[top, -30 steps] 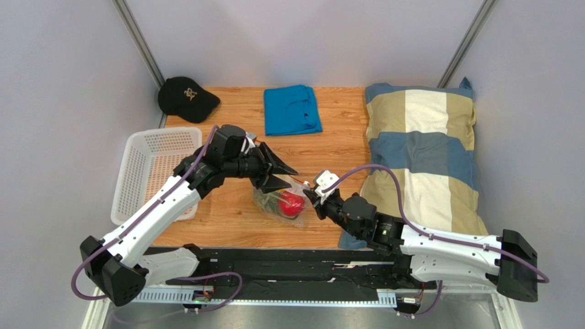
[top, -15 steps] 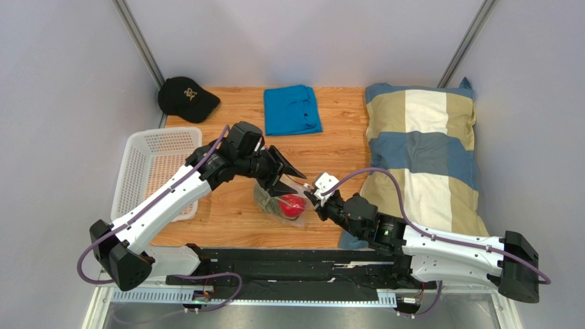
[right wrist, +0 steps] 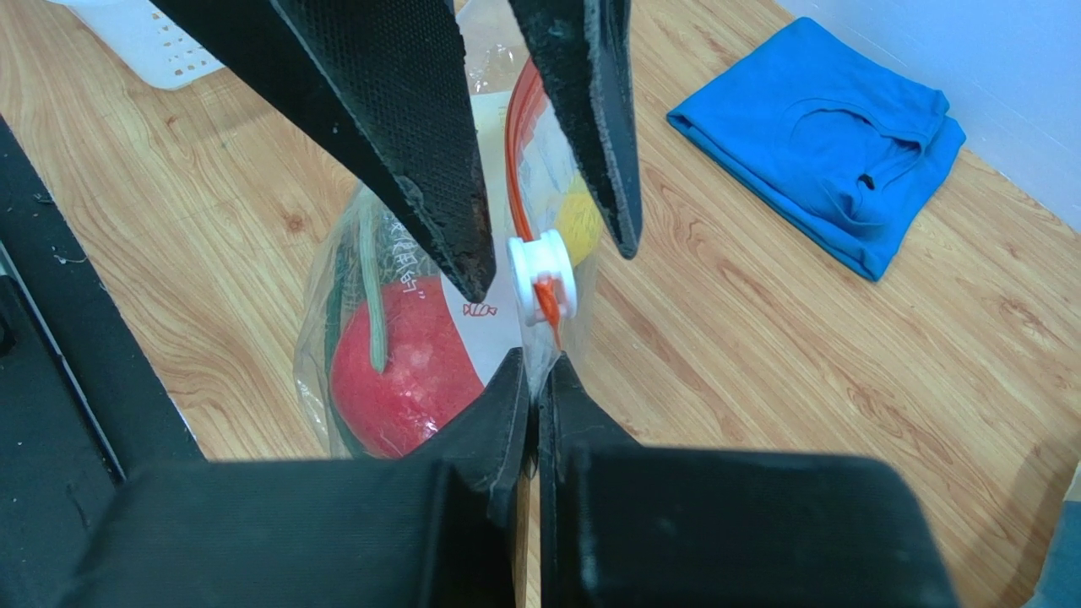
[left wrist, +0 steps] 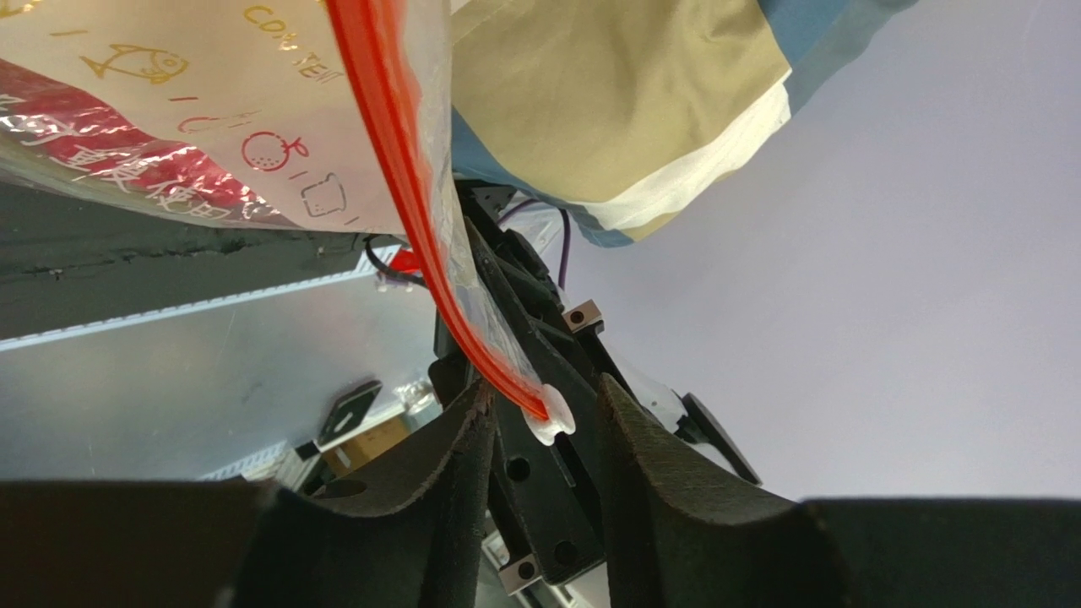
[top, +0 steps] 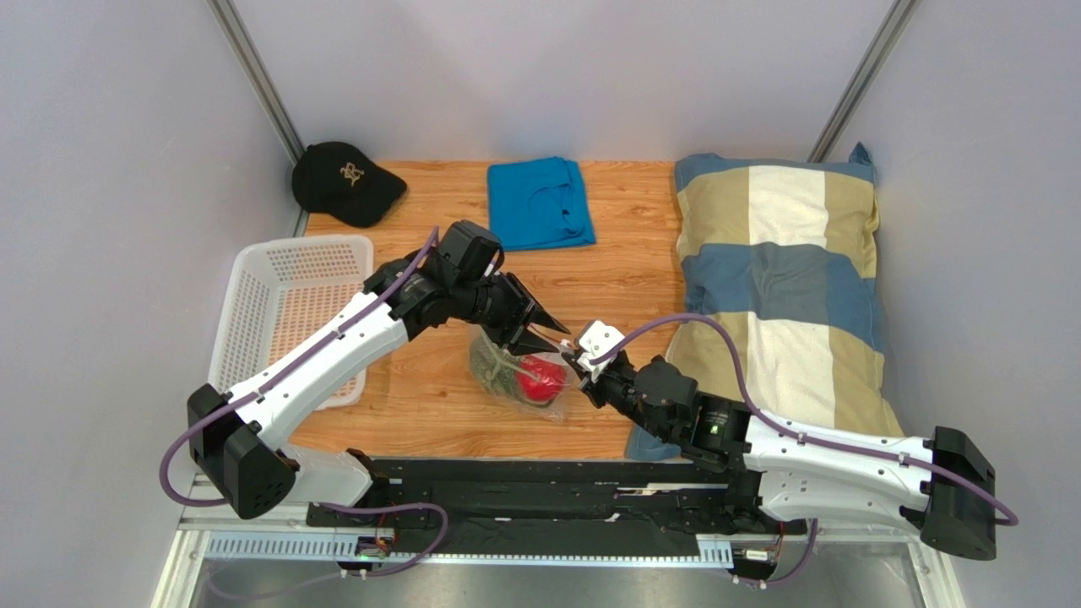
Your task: Open the zip-top bag and remove the fake food
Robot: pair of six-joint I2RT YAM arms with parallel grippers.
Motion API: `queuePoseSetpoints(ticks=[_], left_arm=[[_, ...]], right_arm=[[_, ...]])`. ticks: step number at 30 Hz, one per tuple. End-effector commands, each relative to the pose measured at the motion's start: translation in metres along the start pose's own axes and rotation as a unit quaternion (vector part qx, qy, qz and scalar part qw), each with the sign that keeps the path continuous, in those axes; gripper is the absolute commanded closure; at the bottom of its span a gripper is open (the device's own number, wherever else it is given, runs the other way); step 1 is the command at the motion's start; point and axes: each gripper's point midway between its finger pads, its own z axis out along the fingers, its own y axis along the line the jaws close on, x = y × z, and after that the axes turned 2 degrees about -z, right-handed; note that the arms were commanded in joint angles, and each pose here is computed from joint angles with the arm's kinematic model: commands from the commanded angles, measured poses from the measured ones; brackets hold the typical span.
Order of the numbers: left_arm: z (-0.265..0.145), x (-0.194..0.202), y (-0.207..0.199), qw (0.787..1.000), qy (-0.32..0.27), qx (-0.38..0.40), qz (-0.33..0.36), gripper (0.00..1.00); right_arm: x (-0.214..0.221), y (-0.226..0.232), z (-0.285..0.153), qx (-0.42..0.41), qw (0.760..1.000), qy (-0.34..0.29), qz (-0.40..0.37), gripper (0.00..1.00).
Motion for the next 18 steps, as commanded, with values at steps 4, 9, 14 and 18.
queuePoseSetpoints(ticks=[4, 9, 14, 18], left_arm=[[-0.006, 0.007, -0.016, 1.000, 0.008, 0.015, 0.011, 0.66], [-0.006, 0.011, -0.018, 1.000, 0.015, 0.017, 0.019, 0.69], [-0.006, 0.019, -0.013, 0.999, 0.030, 0.008, 0.017, 0.56], [-0.010, 0.021, -0.011, 0.999, 0.028, 0.004, 0.017, 0.56]], right_arm=[[-0.031, -0.006, 0.003, 0.008, 0.999, -0.037, 0.002, 1.00], [-0.029, -0.008, 0.003, 0.014, 0.999, -0.034, 0.001, 1.00], [-0.028, -0.010, 0.003, 0.019, 0.999, -0.033, -0.001, 1.00], [-0.028, -0.009, 0.002, 0.017, 0.999, -0.032, -0.005, 1.00]])
